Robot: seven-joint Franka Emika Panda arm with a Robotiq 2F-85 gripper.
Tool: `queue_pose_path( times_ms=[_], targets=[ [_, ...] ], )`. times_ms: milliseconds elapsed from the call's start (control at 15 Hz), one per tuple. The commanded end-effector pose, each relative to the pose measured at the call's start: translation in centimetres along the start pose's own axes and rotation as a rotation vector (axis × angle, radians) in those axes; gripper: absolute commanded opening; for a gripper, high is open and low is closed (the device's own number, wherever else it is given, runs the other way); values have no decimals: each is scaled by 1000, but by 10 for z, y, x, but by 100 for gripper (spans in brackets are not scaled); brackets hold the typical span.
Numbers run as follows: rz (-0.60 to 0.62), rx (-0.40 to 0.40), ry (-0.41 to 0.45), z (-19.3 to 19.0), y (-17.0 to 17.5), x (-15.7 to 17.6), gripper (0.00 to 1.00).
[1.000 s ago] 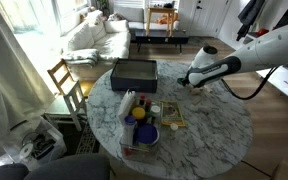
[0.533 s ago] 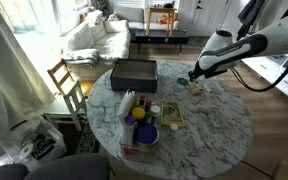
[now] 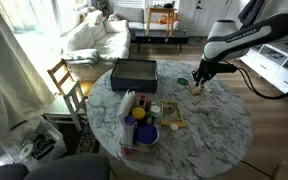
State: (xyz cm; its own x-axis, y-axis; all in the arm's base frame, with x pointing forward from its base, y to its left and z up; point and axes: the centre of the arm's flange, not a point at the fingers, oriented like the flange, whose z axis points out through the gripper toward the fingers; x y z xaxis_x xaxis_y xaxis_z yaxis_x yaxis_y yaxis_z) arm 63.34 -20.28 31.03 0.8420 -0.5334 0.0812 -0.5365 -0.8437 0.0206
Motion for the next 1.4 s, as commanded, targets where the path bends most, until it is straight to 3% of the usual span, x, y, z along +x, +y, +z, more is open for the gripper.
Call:
queue_pose_path(
  times_ms=[0, 200, 267, 333, 933, 1000, 1333],
  targets=[
    [185, 16, -72, -9, -13, -30, 7],
    [343, 7, -66, -9, -25, -39, 7],
    [245, 5, -52, -8, -23, -21, 7],
    [254, 3, -52, -8, -26, -22, 29],
    [254, 2, -48, -9, -25, -20, 29],
    [254, 2, -48, -9, -25, -20, 7],
    [369, -13, -54, -5, -26, -32, 7]
  ],
)
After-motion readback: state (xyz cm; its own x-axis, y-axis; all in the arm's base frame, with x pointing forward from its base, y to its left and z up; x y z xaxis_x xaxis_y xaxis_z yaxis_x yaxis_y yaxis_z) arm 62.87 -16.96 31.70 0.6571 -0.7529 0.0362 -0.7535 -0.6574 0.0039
